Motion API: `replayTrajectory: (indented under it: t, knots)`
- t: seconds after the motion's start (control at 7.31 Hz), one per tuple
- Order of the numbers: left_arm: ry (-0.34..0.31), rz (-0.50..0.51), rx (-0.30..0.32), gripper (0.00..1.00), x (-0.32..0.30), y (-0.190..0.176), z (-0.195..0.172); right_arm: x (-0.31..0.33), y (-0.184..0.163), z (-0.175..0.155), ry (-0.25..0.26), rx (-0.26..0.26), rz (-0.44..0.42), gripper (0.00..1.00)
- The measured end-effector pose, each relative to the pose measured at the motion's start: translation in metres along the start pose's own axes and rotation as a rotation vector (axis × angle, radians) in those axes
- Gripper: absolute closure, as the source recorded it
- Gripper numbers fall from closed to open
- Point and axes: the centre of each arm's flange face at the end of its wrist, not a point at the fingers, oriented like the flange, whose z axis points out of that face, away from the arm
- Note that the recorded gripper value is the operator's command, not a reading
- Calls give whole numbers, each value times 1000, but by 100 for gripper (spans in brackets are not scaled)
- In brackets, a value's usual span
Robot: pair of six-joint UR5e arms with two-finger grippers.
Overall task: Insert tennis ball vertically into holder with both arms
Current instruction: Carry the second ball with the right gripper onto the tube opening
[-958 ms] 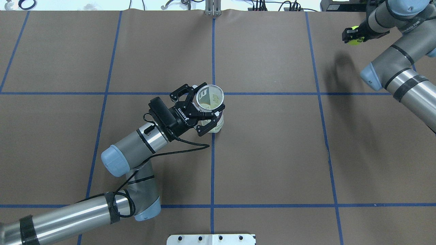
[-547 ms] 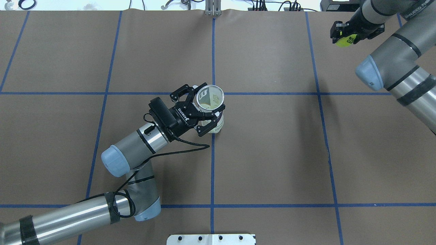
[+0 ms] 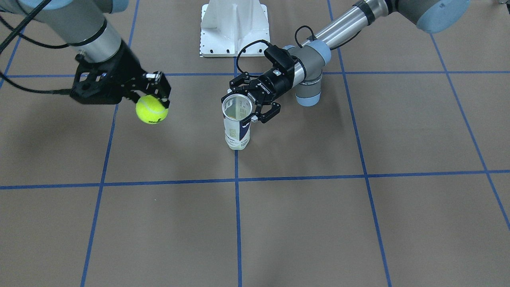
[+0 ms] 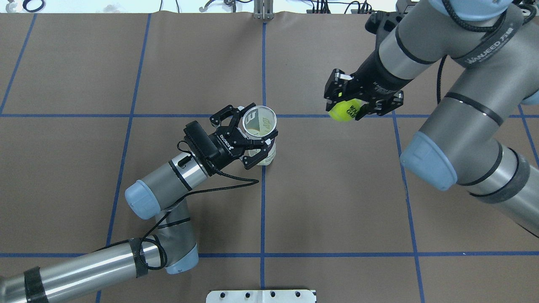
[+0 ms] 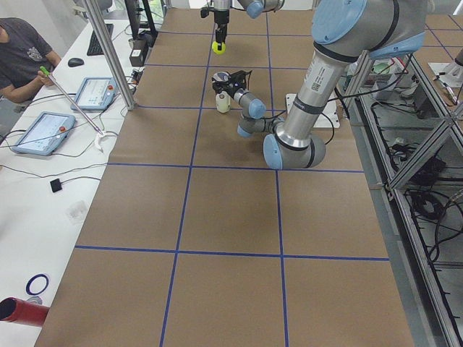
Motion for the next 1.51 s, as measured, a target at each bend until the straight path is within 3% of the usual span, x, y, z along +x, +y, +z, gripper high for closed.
replayTrajectory:
  t: [0.41, 0.96, 1.51]
  knots:
    - [1, -1, -5, 13, 1, 3, -1, -67, 56, 7, -62, -85, 22, 100]
    - [2, -2, -7, 12, 2, 3, -1, -99, 48, 23, -76, -88, 8, 100]
    - [1, -3, -4, 12, 2, 2, -1, -123, 18, 36, -81, -50, 14, 100]
